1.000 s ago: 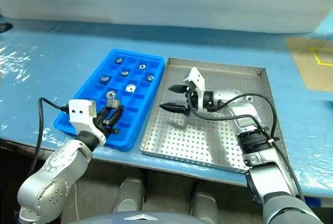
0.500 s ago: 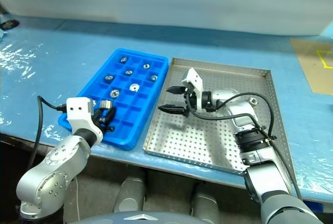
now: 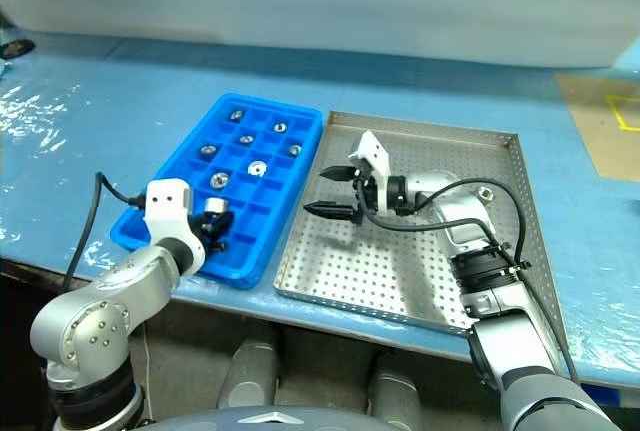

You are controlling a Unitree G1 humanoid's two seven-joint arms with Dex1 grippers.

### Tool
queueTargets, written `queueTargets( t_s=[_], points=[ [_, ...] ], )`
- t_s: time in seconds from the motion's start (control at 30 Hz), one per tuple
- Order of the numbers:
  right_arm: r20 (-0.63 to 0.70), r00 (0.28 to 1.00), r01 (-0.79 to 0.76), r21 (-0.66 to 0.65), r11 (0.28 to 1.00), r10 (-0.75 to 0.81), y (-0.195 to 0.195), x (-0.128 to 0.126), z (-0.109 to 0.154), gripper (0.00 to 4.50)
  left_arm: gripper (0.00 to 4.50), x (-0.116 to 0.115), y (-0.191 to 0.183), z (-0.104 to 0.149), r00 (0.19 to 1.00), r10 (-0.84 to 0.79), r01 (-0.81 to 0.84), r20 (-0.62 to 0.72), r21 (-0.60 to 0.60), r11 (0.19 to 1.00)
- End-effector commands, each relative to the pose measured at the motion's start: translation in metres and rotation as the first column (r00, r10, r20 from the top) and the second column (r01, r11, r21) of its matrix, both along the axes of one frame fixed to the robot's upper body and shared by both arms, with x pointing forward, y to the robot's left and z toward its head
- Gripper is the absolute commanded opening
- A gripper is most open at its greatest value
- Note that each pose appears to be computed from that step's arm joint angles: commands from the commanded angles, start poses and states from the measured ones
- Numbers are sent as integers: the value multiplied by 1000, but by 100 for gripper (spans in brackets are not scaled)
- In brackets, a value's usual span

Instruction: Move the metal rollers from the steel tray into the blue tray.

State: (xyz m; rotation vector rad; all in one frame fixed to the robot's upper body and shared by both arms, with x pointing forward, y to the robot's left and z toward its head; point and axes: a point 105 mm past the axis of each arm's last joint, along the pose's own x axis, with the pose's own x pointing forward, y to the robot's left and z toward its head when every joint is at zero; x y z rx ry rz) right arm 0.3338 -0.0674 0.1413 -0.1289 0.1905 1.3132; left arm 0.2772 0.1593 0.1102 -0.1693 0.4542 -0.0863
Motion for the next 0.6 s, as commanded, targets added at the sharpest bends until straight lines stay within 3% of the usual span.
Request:
queueTargets(
  t_s=[0.03,0.4,0.6],
  points=[
    [57,998,-19,26,999,18,4,-2,15,450,163,1,5,6,1000,24,-24,2,15,1000],
    [59,998,-10,33,999,8,5,-2,15,450,163,6,8,7,997,47,-47,-62,15,999],
    [61,998,-3,35,999,0,4,-2,15,450,349,8,3,7,998,23,-25,-64,-20,999]
  ],
)
